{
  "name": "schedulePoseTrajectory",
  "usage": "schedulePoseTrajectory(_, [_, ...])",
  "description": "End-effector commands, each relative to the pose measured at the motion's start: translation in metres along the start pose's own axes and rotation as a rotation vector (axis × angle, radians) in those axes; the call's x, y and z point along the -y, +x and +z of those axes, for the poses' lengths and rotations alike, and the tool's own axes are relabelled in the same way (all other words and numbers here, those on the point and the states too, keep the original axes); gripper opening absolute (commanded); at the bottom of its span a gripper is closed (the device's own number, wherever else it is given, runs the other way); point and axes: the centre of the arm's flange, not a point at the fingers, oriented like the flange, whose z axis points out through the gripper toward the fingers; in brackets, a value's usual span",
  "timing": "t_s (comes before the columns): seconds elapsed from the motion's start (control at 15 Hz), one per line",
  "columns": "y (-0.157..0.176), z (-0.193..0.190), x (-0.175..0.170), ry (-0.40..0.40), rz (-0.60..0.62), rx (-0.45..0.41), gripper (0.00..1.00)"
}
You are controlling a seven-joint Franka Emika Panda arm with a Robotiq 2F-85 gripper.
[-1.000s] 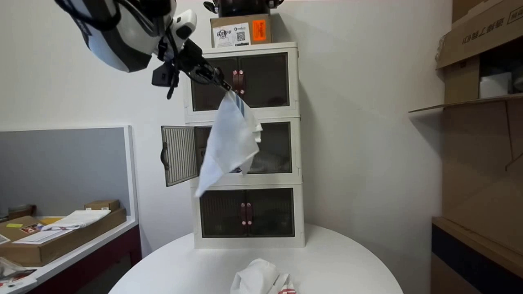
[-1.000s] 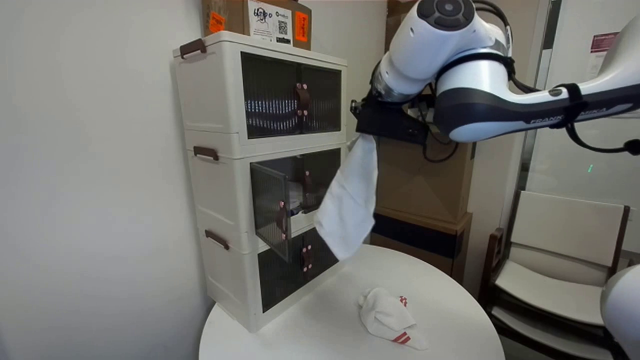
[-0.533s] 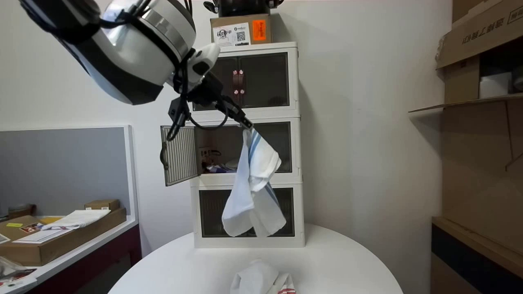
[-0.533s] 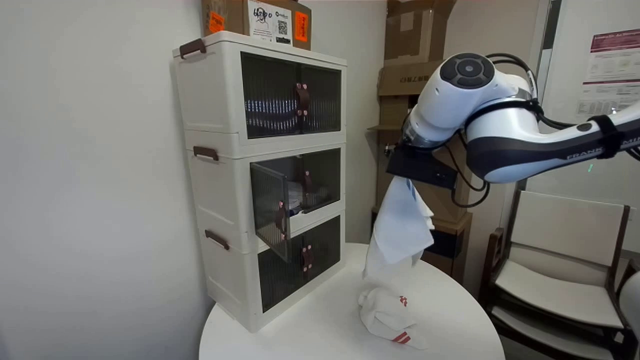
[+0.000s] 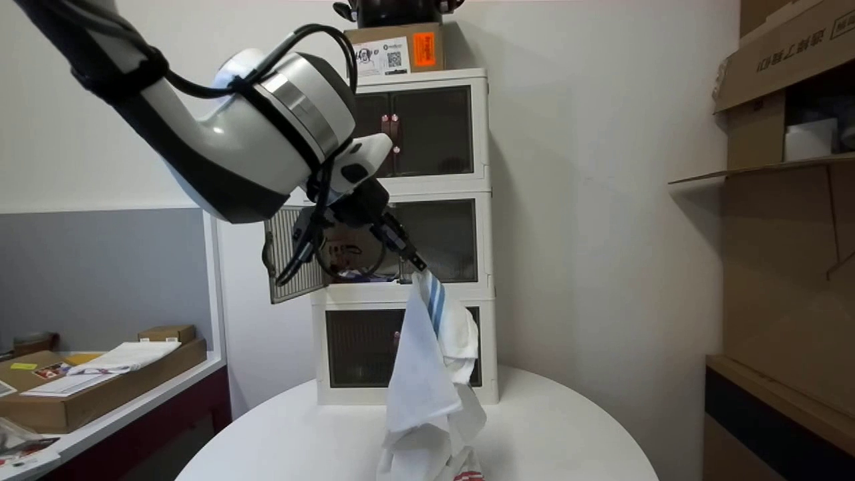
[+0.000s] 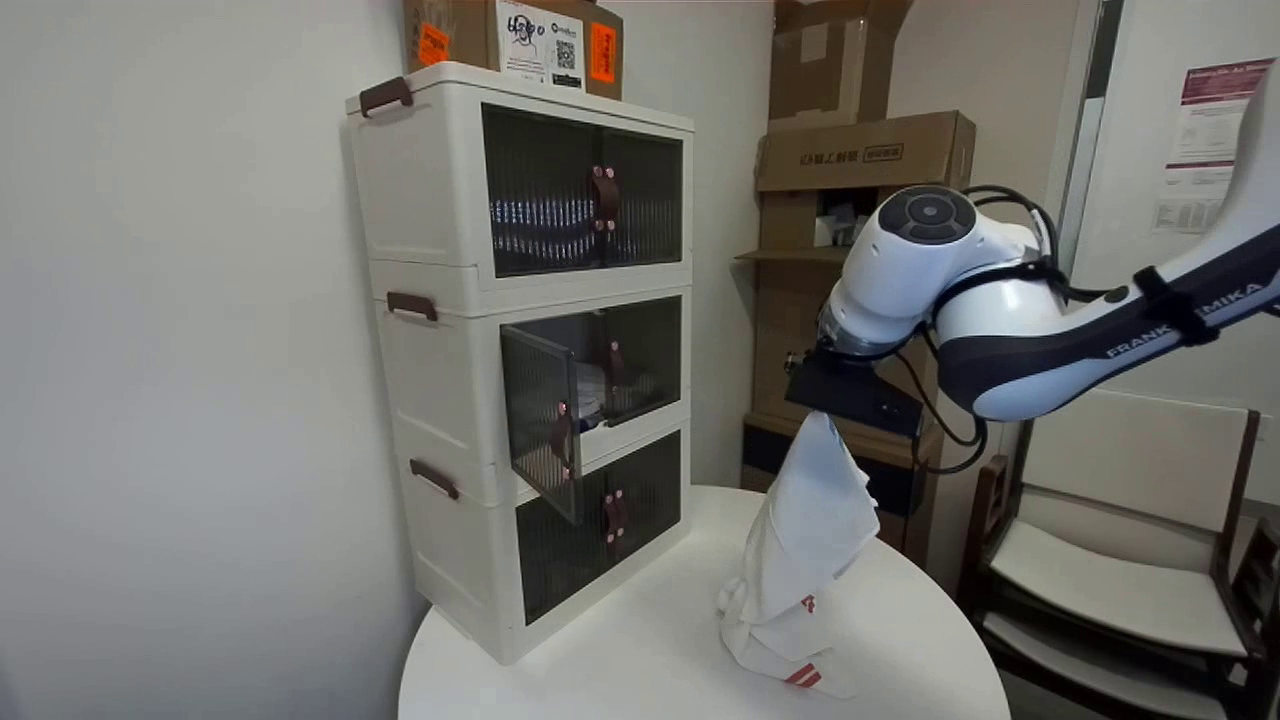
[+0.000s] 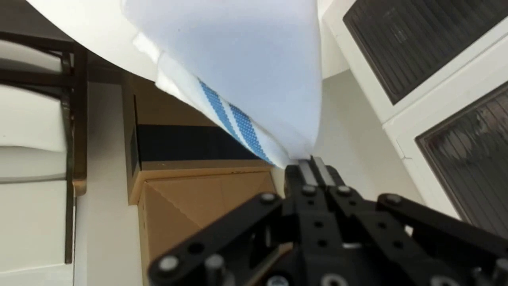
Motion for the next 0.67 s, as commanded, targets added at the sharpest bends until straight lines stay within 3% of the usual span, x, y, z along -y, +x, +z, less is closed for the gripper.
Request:
schedulePoseTrajectory(0.0, [-0.012, 0.043, 0.015, -0.051, -0.011, 0.115, 0.33])
schedulePoseTrajectory(0.4, [-0.025, 0.055, 0.040, -0.101, -0.023, 0.203, 0.77])
schedulePoseTrajectory(0.6, [-0.026, 0.044, 0.061, -0.108, -0.088, 0.258, 0.98])
